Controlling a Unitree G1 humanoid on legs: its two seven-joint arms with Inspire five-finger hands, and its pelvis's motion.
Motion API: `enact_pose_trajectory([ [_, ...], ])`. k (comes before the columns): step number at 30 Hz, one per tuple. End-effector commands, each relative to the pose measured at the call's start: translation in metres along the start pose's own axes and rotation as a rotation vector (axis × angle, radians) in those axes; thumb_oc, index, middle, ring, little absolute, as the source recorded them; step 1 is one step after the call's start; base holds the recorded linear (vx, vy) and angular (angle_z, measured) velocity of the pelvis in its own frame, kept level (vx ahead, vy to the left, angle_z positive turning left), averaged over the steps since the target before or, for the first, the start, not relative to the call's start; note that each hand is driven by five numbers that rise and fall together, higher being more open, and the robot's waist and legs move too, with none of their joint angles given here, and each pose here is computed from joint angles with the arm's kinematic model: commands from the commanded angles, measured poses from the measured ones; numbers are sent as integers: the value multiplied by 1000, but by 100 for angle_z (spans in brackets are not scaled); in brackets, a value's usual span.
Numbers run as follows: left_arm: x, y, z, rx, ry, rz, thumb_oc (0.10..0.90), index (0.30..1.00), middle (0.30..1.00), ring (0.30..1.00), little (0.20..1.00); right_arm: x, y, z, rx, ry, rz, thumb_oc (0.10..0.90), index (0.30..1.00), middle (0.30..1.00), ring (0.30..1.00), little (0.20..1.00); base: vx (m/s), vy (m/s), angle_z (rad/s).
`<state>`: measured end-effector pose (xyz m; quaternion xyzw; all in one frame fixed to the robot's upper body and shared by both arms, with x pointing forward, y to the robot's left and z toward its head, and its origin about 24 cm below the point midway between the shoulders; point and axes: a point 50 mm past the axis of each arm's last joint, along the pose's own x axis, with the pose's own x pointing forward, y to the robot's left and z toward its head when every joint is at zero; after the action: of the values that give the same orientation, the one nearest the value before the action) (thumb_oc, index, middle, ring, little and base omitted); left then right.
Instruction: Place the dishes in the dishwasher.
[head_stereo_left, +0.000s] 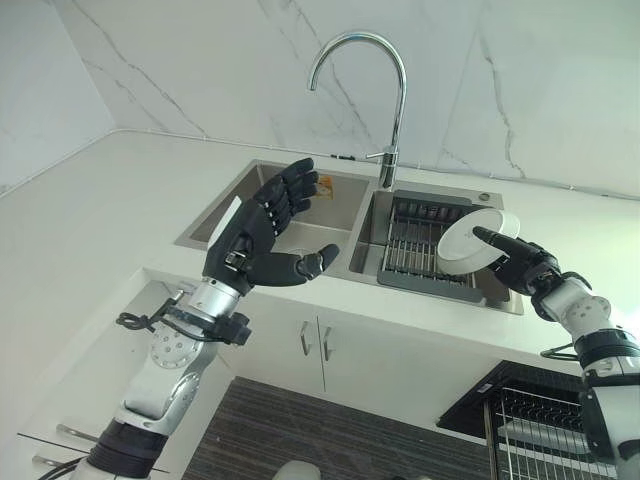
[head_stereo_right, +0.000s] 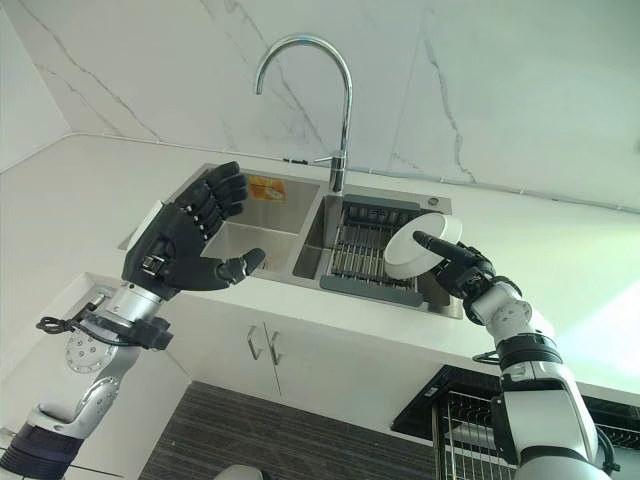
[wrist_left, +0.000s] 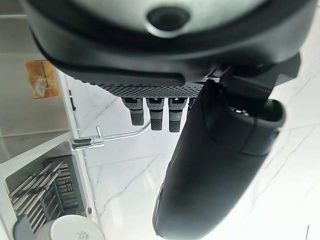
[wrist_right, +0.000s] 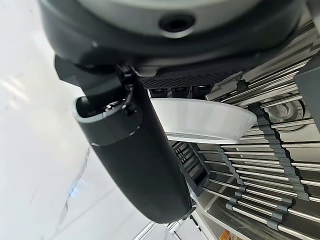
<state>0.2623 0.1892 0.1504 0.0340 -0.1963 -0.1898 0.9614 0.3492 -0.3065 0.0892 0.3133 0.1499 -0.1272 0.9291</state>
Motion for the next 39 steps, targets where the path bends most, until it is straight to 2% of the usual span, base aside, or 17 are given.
enact_pose_trajectory([
  [1, 19, -2, 40, 29, -215, -39, 800, 900, 900, 900, 900, 2, 42, 46, 75, -151, 105, 800, 900, 900, 900, 900, 34, 2, 1],
  [4, 20, -2, 39, 20, -208, -42, 800, 900, 900, 900, 900, 3, 44, 49, 54, -152, 78, 800, 900, 900, 900, 900, 24, 6, 1],
  [5, 20, -3, 39, 17, -206, -43, 800, 900, 900, 900, 900, 3, 46, 49, 51, -150, 75, 753, 829, 829, 829, 829, 37, 9, 8],
  [7, 21, -4, 38, 11, -195, -46, 800, 900, 900, 900, 900, 4, 48, 50, 43, -136, 62, 533, 500, 500, 500, 500, 45, 9, 12],
  [9, 20, -5, 36, 6, -182, -51, 800, 900, 900, 900, 900, 6, 47, 48, 46, -116, 35, 400, 300, 300, 300, 300, 47, 12, 6],
  [18, 23, -10, 33, -9, -162, -52, 800, 900, 900, 900, 900, 9, 46, 49, 44, -103, -54, 400, 300, 300, 300, 300, 1, 10, 1],
  [27, 26, -13, 33, -12, -174, -52, 800, 900, 900, 900, 900, 9, 54, 55, 21, -208, -68, 400, 300, 300, 300, 300, -28, 21, 1],
  [32, 23, -12, 33, -15, -188, -54, 800, 900, 900, 900, 900, 1, 73, 76, 23, -339, 60, 400, 300, 300, 300, 300, -51, 54, 0],
  [39, 9, -5, 35, -27, -228, -59, 800, 900, 900, 900, 900, -29, 101, 113, 94, -571, 334, 400, 300, 300, 300, 300, -54, 87, 0],
])
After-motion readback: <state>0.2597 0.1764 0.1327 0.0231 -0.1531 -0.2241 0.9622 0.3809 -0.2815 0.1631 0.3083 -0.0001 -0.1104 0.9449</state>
